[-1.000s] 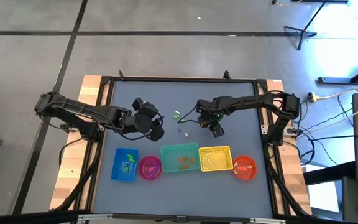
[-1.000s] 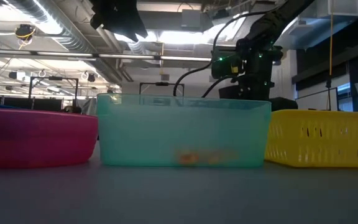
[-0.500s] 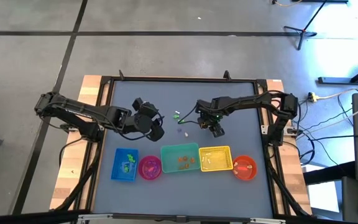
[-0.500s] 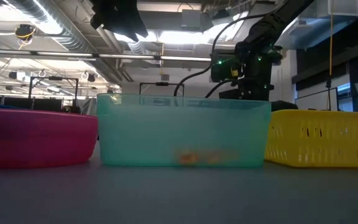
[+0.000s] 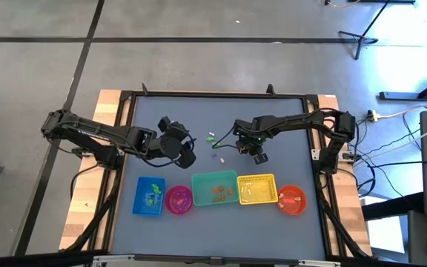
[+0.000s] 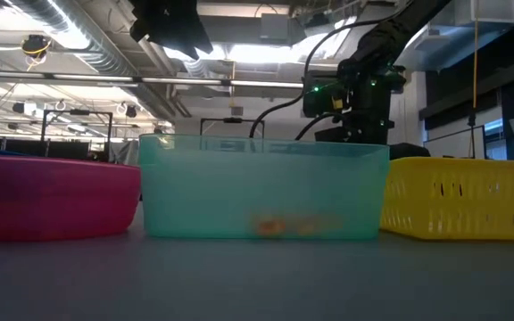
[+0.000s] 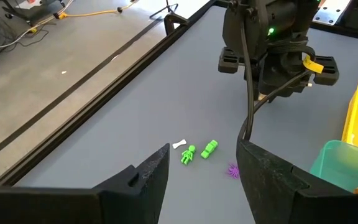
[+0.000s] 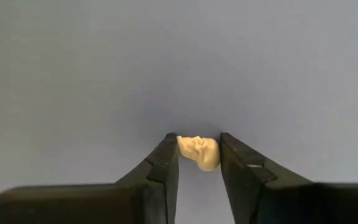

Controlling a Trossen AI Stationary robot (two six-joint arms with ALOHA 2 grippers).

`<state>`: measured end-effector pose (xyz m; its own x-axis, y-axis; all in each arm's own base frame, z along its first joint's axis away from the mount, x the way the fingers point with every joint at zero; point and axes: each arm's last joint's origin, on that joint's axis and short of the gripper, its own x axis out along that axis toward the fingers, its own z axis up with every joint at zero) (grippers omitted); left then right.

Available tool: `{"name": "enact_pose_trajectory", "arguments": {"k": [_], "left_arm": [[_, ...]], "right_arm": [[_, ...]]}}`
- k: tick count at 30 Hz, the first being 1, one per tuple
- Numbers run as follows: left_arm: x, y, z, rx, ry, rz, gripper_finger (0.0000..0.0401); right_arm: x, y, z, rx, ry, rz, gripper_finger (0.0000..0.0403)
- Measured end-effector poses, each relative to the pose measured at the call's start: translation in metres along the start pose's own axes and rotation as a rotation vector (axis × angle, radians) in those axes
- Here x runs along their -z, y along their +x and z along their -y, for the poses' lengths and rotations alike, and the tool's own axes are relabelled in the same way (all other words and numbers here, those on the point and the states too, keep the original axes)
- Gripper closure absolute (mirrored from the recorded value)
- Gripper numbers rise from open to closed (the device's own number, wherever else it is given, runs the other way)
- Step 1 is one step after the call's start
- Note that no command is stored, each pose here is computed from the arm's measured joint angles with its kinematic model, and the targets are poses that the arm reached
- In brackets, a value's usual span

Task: Sort Halloween decoration
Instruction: Put the white skull toy into the orange bin

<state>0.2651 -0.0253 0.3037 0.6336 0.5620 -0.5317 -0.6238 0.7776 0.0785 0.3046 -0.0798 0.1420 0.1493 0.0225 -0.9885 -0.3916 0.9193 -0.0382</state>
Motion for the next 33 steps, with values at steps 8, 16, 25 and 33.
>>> {"name": "enact_pose_trajectory", "arguments": {"k": [8, 16, 25, 33], "left_arm": [[0.000, 0.000, 0.000, 0.000, 0.000, 0.000, 0.0229], [0.000, 0.000, 0.000, 0.000, 0.000, 0.000, 0.0229], [0.000, 0.000, 0.000, 0.004, 0.000, -0.002, 0.0229], [0.000, 0.000, 0.000, 0.004, 0.000, -0.001, 0.0229]], "right_arm": [[0.000, -0.002, -0.001, -0.009, 0.003, -0.008, 0.0307], [-0.003, -0.022, 0.001, -0.067, 0.038, -0.095, 0.0313], [-0.017, -0.055, 0.001, -0.262, 0.060, -0.016, 0.0313], [-0.025, -0.072, -0.001, -0.241, 0.088, -0.047, 0.0313]]}}
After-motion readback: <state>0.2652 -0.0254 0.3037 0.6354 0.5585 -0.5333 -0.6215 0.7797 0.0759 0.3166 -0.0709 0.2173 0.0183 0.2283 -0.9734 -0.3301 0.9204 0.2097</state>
